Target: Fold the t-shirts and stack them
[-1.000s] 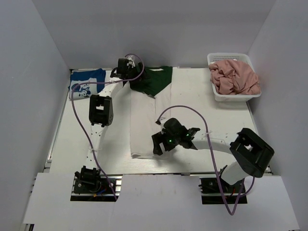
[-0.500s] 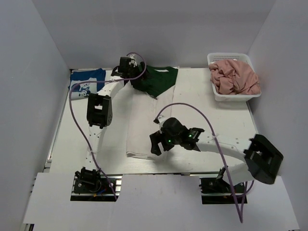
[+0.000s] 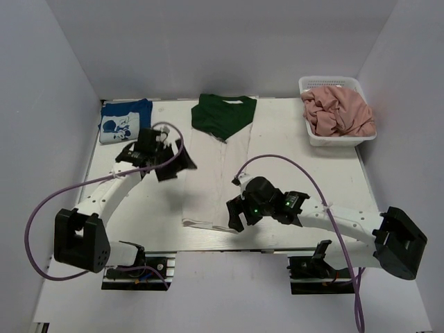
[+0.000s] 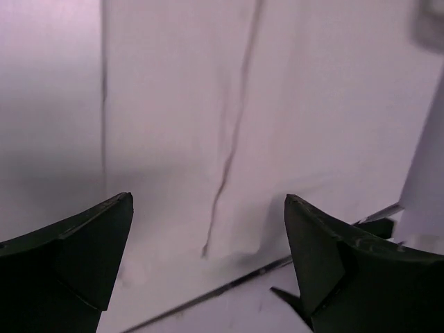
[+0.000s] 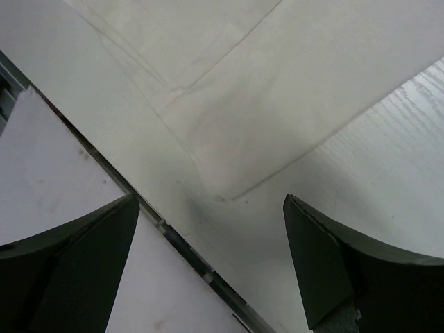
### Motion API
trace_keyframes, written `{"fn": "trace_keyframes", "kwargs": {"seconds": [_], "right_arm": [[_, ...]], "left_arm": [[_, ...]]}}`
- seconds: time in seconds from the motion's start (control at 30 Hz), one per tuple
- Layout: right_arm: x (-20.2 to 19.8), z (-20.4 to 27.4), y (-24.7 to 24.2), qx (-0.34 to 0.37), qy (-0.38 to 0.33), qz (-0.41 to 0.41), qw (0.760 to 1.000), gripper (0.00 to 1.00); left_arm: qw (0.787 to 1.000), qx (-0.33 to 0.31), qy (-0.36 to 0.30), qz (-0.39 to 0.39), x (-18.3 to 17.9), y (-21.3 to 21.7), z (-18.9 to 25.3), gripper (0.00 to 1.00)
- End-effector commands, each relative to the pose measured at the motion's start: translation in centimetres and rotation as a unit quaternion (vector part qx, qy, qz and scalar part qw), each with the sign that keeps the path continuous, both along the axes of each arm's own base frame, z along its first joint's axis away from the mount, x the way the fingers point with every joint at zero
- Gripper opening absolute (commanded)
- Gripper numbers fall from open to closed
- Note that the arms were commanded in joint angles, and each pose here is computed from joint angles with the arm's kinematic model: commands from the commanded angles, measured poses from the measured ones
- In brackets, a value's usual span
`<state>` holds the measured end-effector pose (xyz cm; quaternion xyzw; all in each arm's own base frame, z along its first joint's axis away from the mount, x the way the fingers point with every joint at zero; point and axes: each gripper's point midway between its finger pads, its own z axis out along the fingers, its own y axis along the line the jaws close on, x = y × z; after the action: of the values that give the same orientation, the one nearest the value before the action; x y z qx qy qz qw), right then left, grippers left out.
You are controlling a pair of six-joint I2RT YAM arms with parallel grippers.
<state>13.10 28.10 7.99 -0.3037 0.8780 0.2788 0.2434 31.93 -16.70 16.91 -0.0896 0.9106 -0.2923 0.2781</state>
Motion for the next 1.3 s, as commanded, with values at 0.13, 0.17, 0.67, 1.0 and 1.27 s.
{"fn": "trace_keyframes", "kwargs": {"seconds": [0.13, 0.17, 0.67, 1.0, 1.27], "right_arm": [[-2.6, -2.3, 0.1, -0.042, 0.011, 0.064, 0.997, 0.9], [-2.7, -2.5, 0.2, -0.046, 0.011, 0.067, 0.997, 0.9], [-2.0, -5.5, 0.1, -0.122, -0.013, 0.006, 0.992, 0.89], [-0.7, -6.6, 0.2, -0.133, -0.017, -0.053, 0.989, 0.15], [0.4, -4.5, 0.6, -0.113, -0.042, -0.066, 0.991, 0.0]], "left_arm": [[0.971, 0.059, 0.231, 0.01, -12.9, 2.9, -9.9, 0.95], [0.964, 0.069, 0.258, 0.005, -14.3, 3.1, -10.6, 0.93], [0.927, 0.118, 0.354, -0.035, -17.8, 2.9, -16.1, 0.58], [0.922, 0.11, 0.367, -0.066, -17.3, 1.2, -17.4, 0.0], [0.939, 0.112, 0.316, -0.069, -14.7, 0.5, -15.4, 0.0]]}}
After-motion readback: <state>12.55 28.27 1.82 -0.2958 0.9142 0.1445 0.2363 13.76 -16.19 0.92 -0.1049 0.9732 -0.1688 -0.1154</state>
